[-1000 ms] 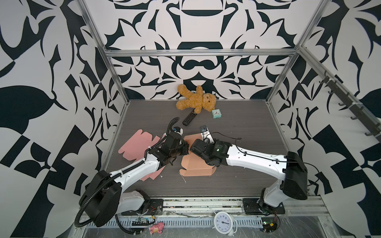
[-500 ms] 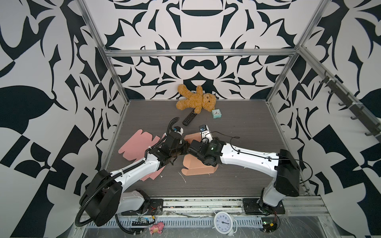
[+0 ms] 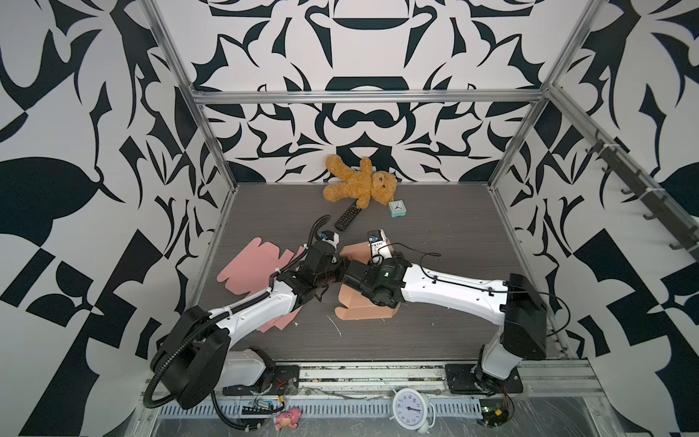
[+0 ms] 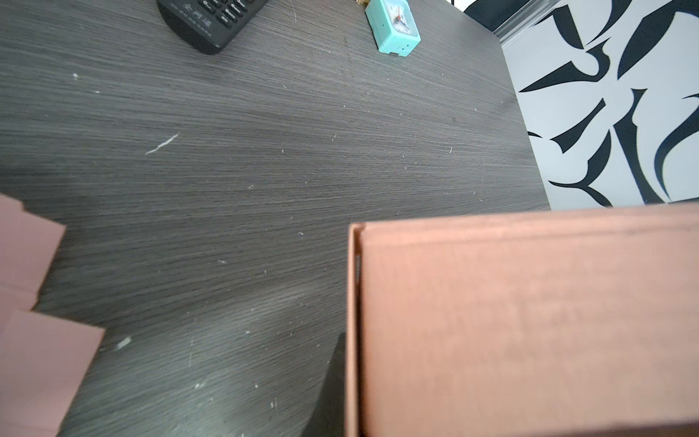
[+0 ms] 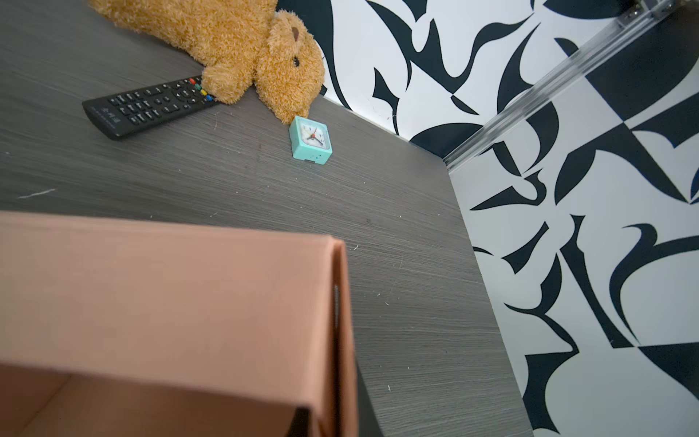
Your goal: Fold the paper box
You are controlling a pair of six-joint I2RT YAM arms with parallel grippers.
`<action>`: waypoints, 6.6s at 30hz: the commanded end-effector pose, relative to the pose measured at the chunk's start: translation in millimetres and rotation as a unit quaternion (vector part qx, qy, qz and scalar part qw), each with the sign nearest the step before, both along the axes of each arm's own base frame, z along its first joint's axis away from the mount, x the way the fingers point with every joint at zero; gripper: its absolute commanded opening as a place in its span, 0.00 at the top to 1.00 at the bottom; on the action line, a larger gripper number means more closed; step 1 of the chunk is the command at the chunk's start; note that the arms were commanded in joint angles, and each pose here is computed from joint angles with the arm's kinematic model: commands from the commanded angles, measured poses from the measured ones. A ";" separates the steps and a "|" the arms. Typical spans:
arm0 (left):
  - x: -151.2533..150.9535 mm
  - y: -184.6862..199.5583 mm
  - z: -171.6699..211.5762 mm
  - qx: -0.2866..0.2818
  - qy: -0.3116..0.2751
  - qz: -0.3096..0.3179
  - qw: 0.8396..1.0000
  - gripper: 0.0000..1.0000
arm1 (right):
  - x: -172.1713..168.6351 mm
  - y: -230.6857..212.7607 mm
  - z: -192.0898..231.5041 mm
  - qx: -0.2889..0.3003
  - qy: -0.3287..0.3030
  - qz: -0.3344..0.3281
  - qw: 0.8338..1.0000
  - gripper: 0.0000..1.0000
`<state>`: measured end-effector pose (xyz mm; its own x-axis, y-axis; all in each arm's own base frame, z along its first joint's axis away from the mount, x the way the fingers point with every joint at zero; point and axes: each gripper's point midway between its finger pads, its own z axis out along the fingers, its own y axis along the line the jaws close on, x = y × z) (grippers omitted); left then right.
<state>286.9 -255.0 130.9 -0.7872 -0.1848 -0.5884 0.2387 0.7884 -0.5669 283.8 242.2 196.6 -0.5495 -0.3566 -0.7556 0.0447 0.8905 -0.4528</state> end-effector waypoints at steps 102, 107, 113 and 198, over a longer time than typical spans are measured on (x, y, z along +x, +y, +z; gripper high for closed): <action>-10.6 -57.2 -65.5 0.194 -0.278 -0.162 0.927 0.76 | -31.7 9.8 -63.9 0.322 0.267 0.143 0.897 0.28; -15.1 -54.2 -64.7 0.191 -0.275 -0.158 0.929 0.72 | -31.0 11.1 -65.5 0.310 0.276 0.146 0.898 0.25; -29.2 -49.5 -63.9 0.165 -0.267 -0.148 0.938 0.60 | -30.1 9.9 -70.5 0.294 0.286 0.142 0.901 0.19; -92.6 35.5 -37.2 -0.081 0.156 -0.049 0.983 0.16 | -4.1 -28.9 -115.7 0.501 0.295 0.094 0.808 0.44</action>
<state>190.8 -215.9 92.3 -0.9435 -0.1518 -0.2947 0.1154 0.6830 -0.7212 276.1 210.7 69.5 -0.9387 0.1294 -0.3195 -0.0792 0.8211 0.5652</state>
